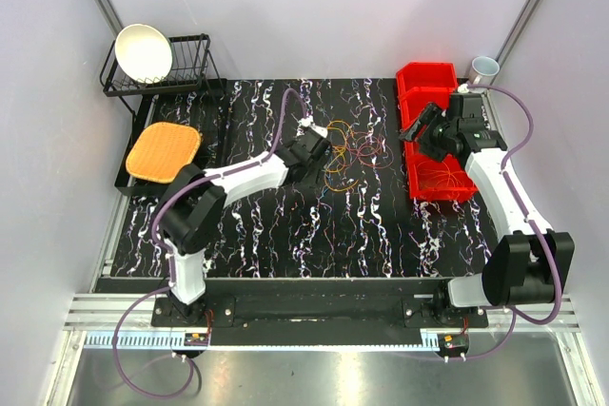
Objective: Untangle the cables
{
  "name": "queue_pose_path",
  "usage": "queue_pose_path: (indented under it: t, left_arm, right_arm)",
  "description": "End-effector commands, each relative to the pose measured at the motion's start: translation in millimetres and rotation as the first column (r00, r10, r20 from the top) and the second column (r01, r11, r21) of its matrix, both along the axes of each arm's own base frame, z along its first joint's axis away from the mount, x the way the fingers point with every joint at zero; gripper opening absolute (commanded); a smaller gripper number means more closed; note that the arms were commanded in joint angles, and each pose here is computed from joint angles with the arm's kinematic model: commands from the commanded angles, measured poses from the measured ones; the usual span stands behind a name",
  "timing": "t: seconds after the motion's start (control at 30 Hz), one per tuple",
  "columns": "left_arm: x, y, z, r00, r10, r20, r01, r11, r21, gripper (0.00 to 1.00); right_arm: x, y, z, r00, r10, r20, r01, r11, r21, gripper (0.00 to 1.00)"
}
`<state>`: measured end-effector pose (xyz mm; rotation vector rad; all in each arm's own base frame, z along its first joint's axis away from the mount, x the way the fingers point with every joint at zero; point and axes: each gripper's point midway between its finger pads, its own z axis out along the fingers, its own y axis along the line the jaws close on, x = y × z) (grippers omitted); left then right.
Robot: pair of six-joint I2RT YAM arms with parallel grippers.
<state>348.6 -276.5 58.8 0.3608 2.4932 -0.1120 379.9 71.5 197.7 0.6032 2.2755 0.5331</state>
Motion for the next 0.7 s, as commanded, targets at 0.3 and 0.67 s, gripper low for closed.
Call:
queue_pose_path:
  t: [0.3,0.67]
  left_arm:
    - [40,-22,-4,0.999,-0.040,0.027,0.041,0.998,-0.037,0.51]
    - [54,-23,-16,0.998,-0.053,0.015,0.053,0.998,-0.017,0.27]
  right_arm:
    - [-2,5,15,0.996,0.047,0.069,-0.047,0.999,0.001,0.69]
    - [-4,7,15,0.996,0.058,0.065,-0.058,0.998,-0.001,0.69]
